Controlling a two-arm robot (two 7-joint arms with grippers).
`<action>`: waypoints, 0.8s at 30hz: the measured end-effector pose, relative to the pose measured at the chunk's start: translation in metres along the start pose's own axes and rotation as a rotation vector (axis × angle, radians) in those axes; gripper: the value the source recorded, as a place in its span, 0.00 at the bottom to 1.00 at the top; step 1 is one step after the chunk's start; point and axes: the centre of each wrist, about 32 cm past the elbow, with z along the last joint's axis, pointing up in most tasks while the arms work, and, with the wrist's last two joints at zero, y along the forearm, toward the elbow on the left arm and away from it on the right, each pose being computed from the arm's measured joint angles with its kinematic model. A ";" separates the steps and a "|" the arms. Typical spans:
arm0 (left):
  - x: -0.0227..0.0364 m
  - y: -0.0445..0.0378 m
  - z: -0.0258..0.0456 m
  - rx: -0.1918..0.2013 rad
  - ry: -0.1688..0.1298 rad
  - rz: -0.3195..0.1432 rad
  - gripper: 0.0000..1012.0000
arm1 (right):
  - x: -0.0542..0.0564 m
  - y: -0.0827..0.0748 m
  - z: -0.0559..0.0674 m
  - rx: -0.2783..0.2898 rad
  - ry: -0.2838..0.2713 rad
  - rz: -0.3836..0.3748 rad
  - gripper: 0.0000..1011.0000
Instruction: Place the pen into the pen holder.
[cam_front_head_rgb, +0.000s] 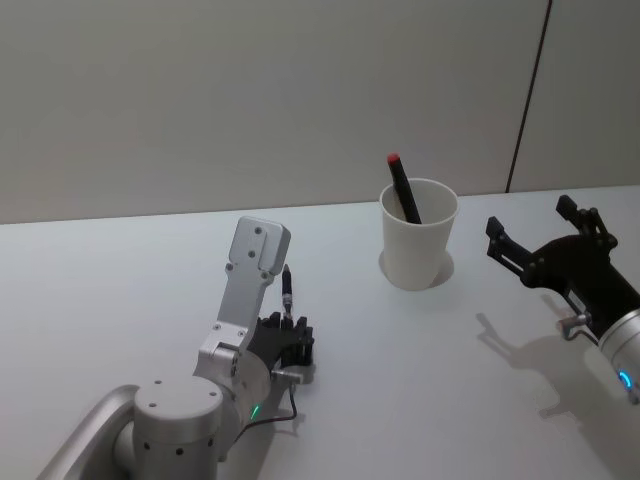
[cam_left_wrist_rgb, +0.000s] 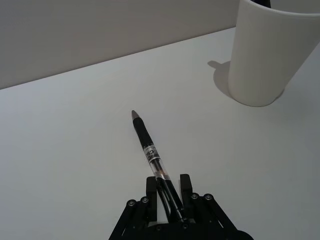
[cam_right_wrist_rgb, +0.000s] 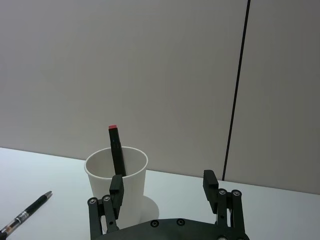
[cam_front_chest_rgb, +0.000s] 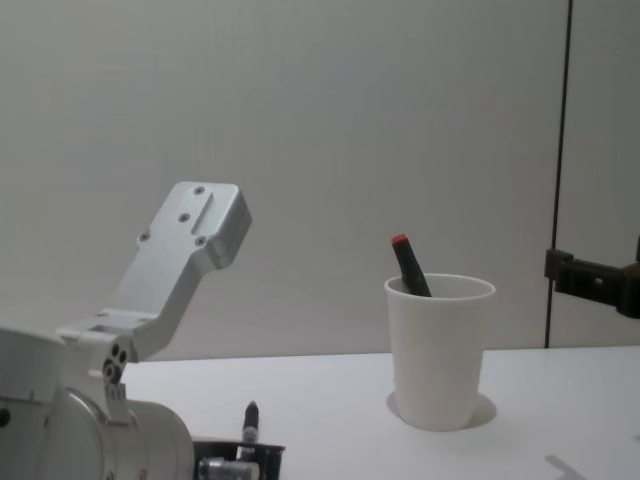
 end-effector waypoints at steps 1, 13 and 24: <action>0.0000 0.0000 0.0000 0.000 0.000 0.000 0.30 | 0.000 0.000 0.000 0.000 0.000 0.000 0.99; -0.0001 0.0000 0.0000 0.000 0.000 0.000 0.16 | 0.000 0.000 0.000 0.000 0.000 0.000 0.99; 0.0004 0.0003 -0.0006 -0.008 0.000 0.001 0.16 | 0.000 0.000 0.000 0.000 0.000 0.000 0.99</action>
